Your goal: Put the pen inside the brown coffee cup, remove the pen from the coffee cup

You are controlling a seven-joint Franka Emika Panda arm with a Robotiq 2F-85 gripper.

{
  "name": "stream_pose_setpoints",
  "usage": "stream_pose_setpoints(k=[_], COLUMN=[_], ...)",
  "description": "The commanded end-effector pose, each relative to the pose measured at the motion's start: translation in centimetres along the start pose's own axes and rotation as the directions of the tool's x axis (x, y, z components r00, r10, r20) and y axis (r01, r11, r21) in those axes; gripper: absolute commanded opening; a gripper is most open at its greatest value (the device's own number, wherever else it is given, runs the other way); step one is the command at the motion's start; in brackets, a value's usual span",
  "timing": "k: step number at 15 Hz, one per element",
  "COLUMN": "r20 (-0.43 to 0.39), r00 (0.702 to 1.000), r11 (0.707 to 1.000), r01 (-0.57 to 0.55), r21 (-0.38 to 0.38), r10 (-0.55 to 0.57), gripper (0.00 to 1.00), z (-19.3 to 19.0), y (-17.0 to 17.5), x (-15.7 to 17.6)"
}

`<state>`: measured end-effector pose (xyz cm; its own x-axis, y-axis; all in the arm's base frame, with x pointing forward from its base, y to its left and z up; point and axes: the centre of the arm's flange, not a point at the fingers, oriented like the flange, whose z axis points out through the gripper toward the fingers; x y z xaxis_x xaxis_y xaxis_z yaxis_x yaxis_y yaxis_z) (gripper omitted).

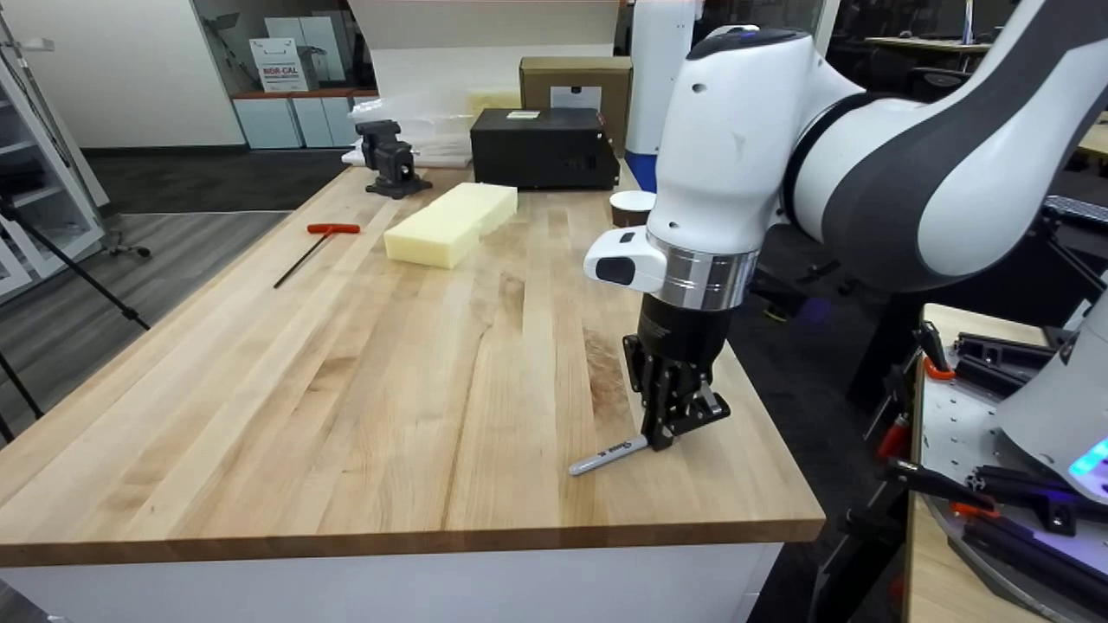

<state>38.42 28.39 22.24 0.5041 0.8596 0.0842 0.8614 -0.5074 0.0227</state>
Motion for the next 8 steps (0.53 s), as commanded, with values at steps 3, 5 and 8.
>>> stream_pose_setpoints(k=[3, 5, 8], r20=[0.021, 0.029, 0.033], r00=[1.0, 1.0, 0.999], r11=[1.0, 1.0, 0.999], r01=[0.012, 0.013, 0.0], r21=[-0.015, -0.021, -0.037], r10=[-0.012, -0.012, 0.001], gripper=[0.04, 0.04, 0.04], z=[-2.6, -4.1, -6.9], y=[1.3, 2.5, 5.1], x=[1.2, 1.7, 2.1])
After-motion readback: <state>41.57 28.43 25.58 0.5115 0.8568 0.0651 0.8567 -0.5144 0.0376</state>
